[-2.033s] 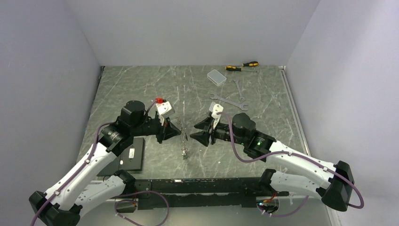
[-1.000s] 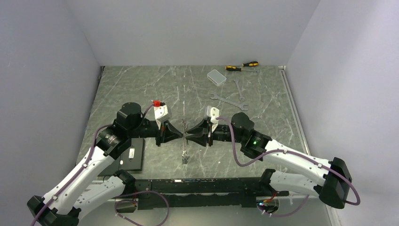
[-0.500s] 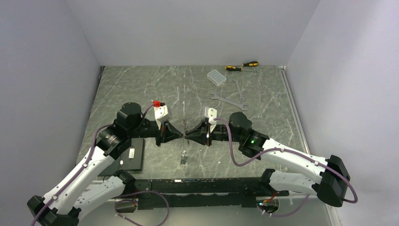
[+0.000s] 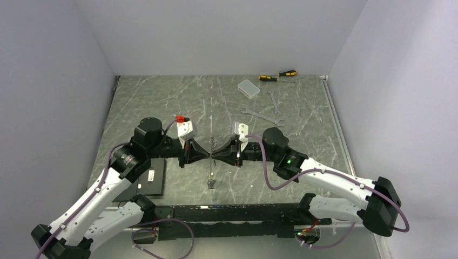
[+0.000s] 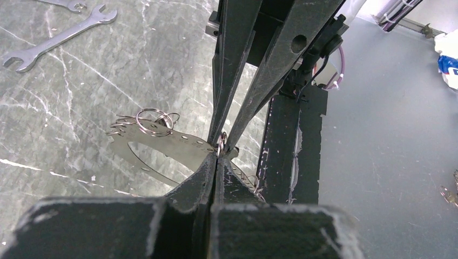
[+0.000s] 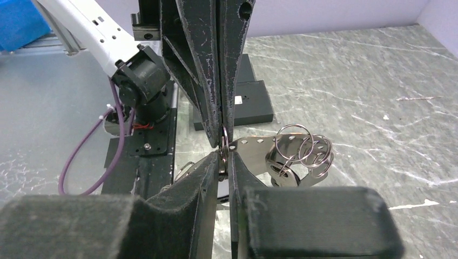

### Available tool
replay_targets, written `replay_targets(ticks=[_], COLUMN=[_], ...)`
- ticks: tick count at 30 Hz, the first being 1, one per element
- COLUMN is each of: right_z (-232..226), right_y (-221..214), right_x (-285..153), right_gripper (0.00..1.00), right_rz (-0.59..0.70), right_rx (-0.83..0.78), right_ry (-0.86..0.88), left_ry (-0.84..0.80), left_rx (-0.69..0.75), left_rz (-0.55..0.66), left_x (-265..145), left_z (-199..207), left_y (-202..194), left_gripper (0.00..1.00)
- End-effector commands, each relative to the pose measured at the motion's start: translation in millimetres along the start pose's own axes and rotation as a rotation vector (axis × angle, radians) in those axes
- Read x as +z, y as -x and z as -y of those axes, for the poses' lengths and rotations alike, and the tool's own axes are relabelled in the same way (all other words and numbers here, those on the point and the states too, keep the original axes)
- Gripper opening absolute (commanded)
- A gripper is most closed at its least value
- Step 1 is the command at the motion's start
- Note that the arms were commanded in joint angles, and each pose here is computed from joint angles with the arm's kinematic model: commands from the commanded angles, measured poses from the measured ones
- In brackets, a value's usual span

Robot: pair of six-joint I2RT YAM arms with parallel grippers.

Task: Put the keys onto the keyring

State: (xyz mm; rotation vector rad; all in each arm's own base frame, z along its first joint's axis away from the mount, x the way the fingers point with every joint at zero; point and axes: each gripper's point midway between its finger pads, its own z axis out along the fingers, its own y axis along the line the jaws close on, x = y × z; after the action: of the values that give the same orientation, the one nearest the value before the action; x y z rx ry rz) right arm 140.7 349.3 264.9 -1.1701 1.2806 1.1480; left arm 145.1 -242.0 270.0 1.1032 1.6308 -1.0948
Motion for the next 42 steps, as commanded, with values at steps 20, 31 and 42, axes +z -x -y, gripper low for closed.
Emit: replay_targets(ticks=[20,31,42], right_z=[3,2,13], right_y=[31,12,5], right_x=[-6,-23,-27], right_gripper=[0.0,0.0,0.0], right_rz=[0.025,-0.183,-0.354], right_rx=[-0.083,-0.045,-0.031], right_ry=[-0.02,-0.04,-0.068], left_ry=[-0.003,-0.064,-0.109], left_rx=[0.078,0.096,0.199], left_rz=[0.06,0.073,0.157], left_x=[-5,-3,0], left_z=[3,12,19], left_y=[18,12,7], left_gripper=[0.26,0.54,0.59])
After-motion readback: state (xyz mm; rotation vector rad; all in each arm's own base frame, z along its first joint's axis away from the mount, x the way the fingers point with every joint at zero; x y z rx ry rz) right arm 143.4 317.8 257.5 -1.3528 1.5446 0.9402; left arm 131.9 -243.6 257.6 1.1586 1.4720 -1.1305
